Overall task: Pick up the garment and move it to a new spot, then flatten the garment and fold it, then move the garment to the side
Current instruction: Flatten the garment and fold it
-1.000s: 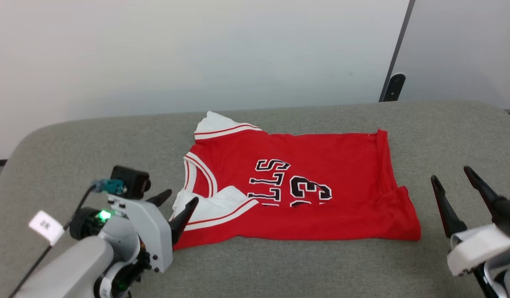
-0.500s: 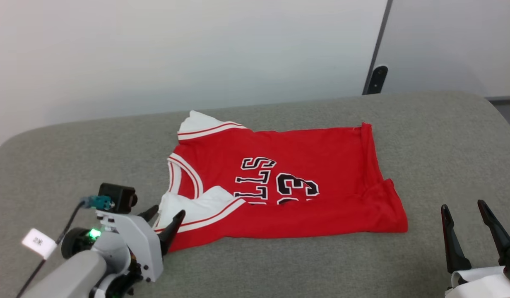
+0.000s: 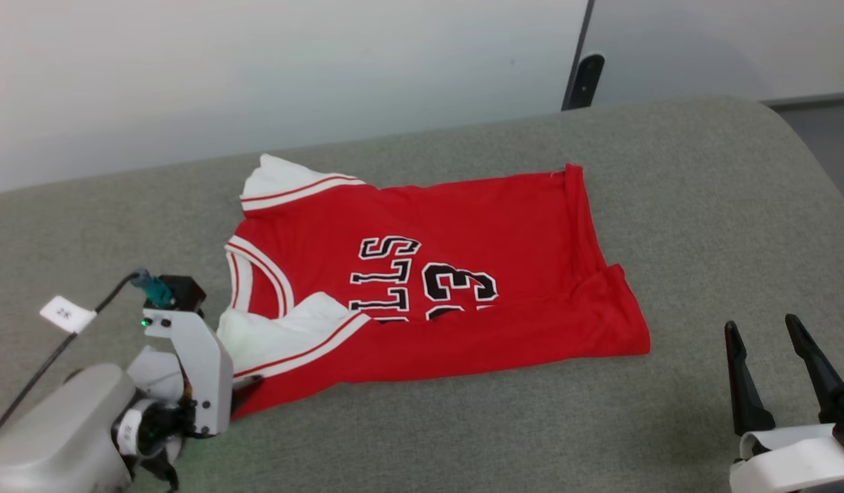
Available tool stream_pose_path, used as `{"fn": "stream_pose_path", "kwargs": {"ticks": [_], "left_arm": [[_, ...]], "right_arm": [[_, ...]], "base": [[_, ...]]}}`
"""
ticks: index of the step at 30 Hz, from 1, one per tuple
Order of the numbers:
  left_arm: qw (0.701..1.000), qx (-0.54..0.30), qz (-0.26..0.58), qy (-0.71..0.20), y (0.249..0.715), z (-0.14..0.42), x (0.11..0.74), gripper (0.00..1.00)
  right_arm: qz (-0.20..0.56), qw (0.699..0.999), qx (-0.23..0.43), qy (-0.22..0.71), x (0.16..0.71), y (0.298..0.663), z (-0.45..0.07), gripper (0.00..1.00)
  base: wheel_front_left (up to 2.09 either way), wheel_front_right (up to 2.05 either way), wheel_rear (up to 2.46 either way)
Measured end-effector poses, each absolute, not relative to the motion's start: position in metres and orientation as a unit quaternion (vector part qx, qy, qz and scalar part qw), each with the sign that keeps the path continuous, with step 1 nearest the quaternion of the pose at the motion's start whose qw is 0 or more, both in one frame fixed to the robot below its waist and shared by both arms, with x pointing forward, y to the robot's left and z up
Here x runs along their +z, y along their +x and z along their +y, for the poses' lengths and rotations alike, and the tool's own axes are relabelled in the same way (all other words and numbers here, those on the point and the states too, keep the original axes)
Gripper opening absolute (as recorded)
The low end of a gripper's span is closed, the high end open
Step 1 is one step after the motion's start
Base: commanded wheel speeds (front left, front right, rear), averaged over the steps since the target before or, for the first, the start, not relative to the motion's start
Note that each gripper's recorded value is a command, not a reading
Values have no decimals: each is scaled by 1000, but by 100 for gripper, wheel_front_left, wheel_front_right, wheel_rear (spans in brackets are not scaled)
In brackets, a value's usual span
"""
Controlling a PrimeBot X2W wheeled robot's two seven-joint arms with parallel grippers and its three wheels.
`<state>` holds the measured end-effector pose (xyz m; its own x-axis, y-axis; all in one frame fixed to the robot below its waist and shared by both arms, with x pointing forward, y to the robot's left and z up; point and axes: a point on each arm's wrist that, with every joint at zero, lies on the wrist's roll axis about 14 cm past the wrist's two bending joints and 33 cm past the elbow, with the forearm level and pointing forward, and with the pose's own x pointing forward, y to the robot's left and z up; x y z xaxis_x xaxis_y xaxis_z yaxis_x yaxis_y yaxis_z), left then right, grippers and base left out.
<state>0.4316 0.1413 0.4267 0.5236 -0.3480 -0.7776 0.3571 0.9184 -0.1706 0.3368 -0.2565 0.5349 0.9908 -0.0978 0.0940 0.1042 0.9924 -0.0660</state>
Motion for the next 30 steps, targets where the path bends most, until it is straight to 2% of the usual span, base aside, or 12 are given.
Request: {"fn": "stream_pose_path", "kwargs": {"ticks": [8, 9, 10, 12, 13, 14, 15, 23, 30], "left_arm": [[831, -161, 532, 28, 440, 154, 393, 100], [828, -160, 537, 27, 442, 152, 391, 97], [827, -157, 540, 25, 444, 152, 388, 82], [820, -154, 552, 20, 446, 149, 383, 43], [816, -152, 558, 17, 446, 149, 381, 29], [812, -152, 563, 18, 446, 148, 379, 5], [809, -154, 568, 17, 446, 147, 378, 0], [805, -163, 570, 8, 445, 142, 379, 0], [811, -166, 561, 3, 447, 140, 383, 0]], "right_arm": [[-28, 998, -57, -27, 527, 344, -260, 100], [-27, 998, -57, -26, 526, 345, -260, 100], [-25, 998, -58, -26, 525, 346, -261, 100], [-20, 998, -59, -26, 522, 347, -262, 100], [-18, 998, -60, -27, 521, 347, -262, 100], [-17, 998, -60, -25, 521, 348, -263, 100], [-18, 998, -60, -24, 521, 350, -263, 100], [26, 999, -37, 1, 509, 362, -255, 100], [164, 986, 18, -9, 484, 390, -248, 100]], "base": [[0, 0, 0], [0, 0, 0], [0, 0, 0], [0, 0, 0], [0, 0, 0], [0, 0, 0], [0, 0, 0], [0, 0, 0], [0, 0, 0]]}}
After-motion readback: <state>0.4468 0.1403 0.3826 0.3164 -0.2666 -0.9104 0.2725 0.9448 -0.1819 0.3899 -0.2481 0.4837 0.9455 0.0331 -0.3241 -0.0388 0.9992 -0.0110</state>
